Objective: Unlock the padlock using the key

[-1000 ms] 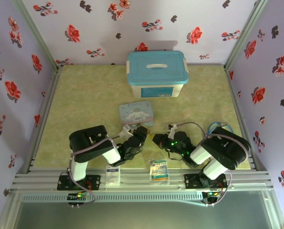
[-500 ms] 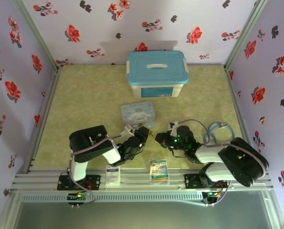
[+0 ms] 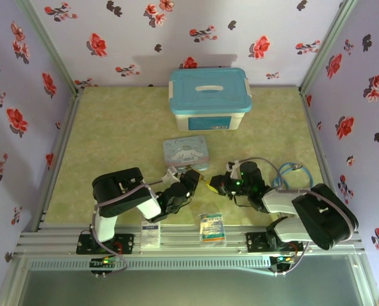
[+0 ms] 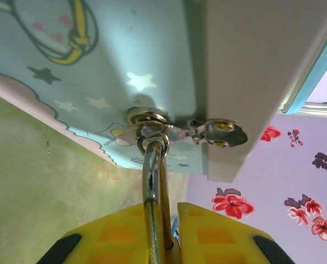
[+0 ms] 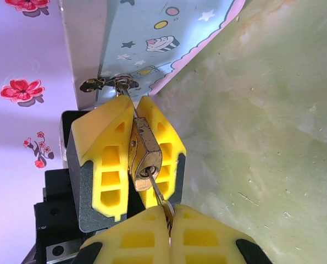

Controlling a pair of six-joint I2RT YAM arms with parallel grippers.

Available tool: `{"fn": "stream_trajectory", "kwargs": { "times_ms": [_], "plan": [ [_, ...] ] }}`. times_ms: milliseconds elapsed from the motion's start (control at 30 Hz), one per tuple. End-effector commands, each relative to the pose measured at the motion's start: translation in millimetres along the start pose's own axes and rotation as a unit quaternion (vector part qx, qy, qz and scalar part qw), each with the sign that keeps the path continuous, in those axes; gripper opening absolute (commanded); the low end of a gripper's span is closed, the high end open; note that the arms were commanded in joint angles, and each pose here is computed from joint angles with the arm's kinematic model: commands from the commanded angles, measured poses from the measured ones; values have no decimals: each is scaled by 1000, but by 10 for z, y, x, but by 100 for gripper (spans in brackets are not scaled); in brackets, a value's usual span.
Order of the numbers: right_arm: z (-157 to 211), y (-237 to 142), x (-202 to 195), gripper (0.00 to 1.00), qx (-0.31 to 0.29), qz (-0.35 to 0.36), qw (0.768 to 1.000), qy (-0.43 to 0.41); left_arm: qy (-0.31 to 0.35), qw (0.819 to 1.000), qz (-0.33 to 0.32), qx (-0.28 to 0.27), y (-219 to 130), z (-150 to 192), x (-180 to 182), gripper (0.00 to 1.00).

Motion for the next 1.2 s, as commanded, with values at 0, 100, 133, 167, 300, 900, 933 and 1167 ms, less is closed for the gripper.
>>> {"fn": "stream_trajectory", "kwargs": {
  "times_ms": [0, 100, 133, 167, 300, 900, 933, 1167],
  "plan": [
    [-89, -22, 490, 0, -6, -85, 996, -37, 16, 998, 25, 56, -23, 251, -122, 0],
    [-79, -20, 543, 0, 3, -109, 994, -19, 17, 998, 24, 56, -7, 263, -109, 0],
    [-79, -21, 555, 0, 5, -117, 993, -13, 16, 998, 22, 56, -2, 264, -94, 0],
    [-84, -23, 560, 0, 7, -123, 992, -8, 15, 998, 22, 57, -1, 269, -91, 0],
    [-126, -23, 524, 0, 13, -128, 992, 4, 17, 998, 20, 55, -15, 244, -80, 0],
    [-135, -49, 364, 0, 30, -49, 998, -41, 35, 996, 36, 71, -62, 173, -188, 0],
    [-161, -52, 382, 0, 25, -53, 998, -39, 36, 996, 34, 71, -61, 170, -175, 0],
    [-162, -18, 461, 0, 11, -74, 996, -55, 29, 996, 32, 76, 3, 226, -156, 0]
  ]
}}
Point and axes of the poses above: each hand's point on the last joint's axis, 136 mm out from that joint toward the fingers, its own y axis out along the fingers, its own x axis along the line the jaws close on, z = x × y, the point moved 3 cm from there along -y, back along the fingers, and after that the axes turned 14 degrees about y, right-handed, at the moved point
